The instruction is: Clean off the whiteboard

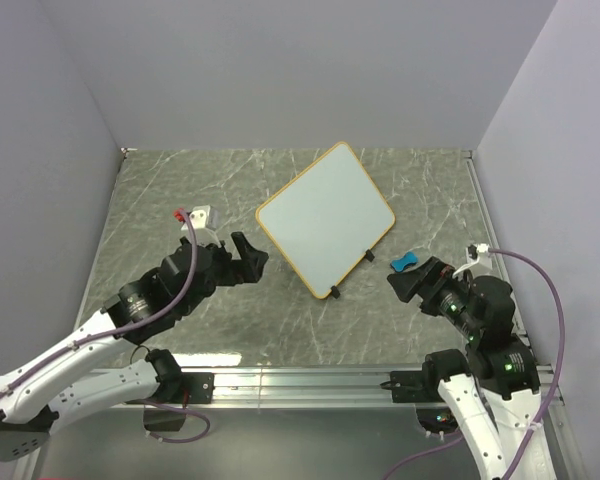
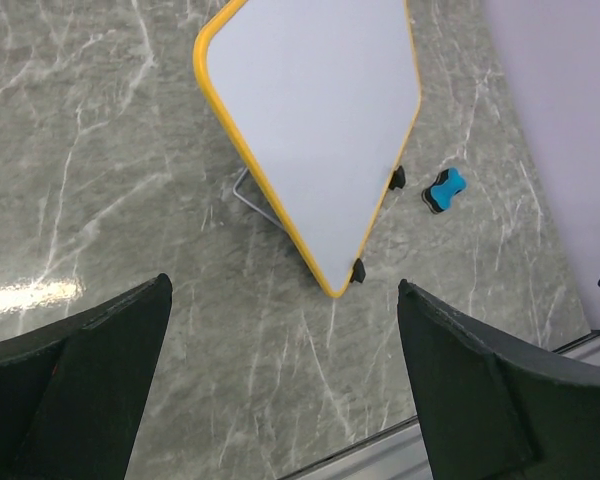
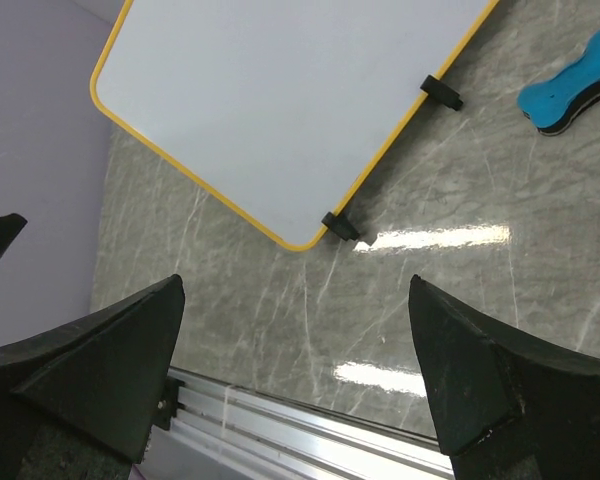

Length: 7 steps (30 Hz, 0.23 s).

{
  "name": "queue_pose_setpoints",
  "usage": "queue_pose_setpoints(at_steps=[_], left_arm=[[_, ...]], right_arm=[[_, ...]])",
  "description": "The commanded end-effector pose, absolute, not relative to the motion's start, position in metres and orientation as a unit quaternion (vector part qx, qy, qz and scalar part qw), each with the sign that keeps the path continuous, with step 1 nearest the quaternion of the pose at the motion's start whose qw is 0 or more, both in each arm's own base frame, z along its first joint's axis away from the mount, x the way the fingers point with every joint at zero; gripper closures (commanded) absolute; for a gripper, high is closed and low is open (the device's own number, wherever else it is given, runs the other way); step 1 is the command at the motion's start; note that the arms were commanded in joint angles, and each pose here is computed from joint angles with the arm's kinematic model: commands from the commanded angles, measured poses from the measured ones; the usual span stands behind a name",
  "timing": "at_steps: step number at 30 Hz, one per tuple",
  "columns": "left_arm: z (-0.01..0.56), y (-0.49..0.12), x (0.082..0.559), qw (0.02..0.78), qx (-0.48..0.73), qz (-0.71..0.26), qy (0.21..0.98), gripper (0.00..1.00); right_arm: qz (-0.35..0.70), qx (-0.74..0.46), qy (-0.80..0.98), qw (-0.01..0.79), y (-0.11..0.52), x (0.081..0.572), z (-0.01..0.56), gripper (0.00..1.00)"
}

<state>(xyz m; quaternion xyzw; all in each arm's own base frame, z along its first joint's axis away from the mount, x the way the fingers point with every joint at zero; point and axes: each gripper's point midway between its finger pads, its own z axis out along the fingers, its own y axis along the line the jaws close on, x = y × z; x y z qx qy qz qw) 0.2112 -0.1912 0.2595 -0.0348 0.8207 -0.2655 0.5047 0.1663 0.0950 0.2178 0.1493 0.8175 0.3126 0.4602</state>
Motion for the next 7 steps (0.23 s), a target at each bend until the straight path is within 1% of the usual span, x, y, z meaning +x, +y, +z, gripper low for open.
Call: queue_pose_setpoints(at_steps=[1, 7], left_arm=[[0.274, -0.1973, 0.2112, 0.522, -0.014, -0.285, 0.804, 0.01], [0.2749, -0.1951, 0.2151, 0.53, -0.018, -0.275, 0.802, 0.01]], right_arm=[[0.326, 0.148, 0.803, 0.477, 0.098, 0.174, 0.232, 0.0], [0.323, 0.151, 0.805, 0.474, 0.0976, 0.1749, 0.2335, 0.0]])
